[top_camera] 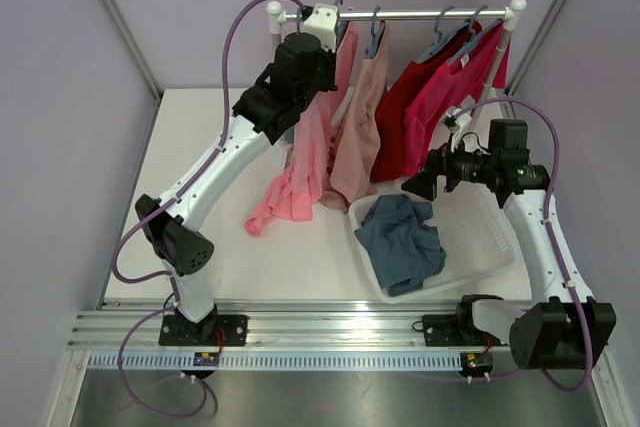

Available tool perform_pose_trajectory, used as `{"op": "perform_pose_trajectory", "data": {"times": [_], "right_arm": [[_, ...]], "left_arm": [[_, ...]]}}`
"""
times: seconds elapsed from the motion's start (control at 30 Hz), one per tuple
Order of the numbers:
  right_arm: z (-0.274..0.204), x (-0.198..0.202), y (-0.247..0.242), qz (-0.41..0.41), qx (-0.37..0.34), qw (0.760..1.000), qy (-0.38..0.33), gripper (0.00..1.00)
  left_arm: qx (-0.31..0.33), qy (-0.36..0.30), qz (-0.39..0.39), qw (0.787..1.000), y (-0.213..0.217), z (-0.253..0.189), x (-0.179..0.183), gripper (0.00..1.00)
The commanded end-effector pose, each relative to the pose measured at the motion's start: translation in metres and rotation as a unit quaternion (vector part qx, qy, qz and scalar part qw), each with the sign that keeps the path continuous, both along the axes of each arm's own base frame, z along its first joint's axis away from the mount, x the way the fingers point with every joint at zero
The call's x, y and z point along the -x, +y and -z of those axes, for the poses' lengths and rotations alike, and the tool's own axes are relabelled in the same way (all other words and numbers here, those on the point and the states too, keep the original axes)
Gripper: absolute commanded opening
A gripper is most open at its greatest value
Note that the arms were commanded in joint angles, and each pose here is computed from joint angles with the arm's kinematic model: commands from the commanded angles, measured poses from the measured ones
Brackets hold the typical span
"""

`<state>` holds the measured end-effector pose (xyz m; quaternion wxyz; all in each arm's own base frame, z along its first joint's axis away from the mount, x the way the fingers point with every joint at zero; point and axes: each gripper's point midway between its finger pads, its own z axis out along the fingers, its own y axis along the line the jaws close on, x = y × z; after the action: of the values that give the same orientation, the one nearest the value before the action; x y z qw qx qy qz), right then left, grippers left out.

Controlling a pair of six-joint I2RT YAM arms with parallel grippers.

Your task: Remove the t-shirt from the hanger

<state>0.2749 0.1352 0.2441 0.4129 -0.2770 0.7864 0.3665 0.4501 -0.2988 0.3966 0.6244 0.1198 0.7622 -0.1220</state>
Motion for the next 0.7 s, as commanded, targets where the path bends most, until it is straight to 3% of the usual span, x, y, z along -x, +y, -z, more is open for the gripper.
{"op": "perform_pose_trajectory", "data": {"times": [0.0, 0.37, 0.6, 0.67], "right_arm": [[-0.007, -0.003, -0.003, -0.002, -0.004, 1.0, -0.024, 0.99], [-0.009, 0.013, 0.004, -0.058, -0.016, 0.997, -0.046, 1.0], [-0.012, 0.04, 0.016, -0.138, -0.048, 0.987, -0.066, 0.99], [-0.013, 0.048, 0.019, -0.164, -0.057, 0.982, -0.076, 0.99]], "left_arm": [[0.072, -0.076, 0.017, 0.994, 0.002, -0.069, 0.013, 0.0], [0.068, -0.068, 0.04, 0.995, 0.016, -0.057, 0.04, 0.0], [0.084, -0.085, 0.074, 0.99, 0.051, -0.064, 0.101, 0.0], [0.075, -0.071, 0.078, 0.992, 0.058, -0.045, 0.113, 0.0]]}}
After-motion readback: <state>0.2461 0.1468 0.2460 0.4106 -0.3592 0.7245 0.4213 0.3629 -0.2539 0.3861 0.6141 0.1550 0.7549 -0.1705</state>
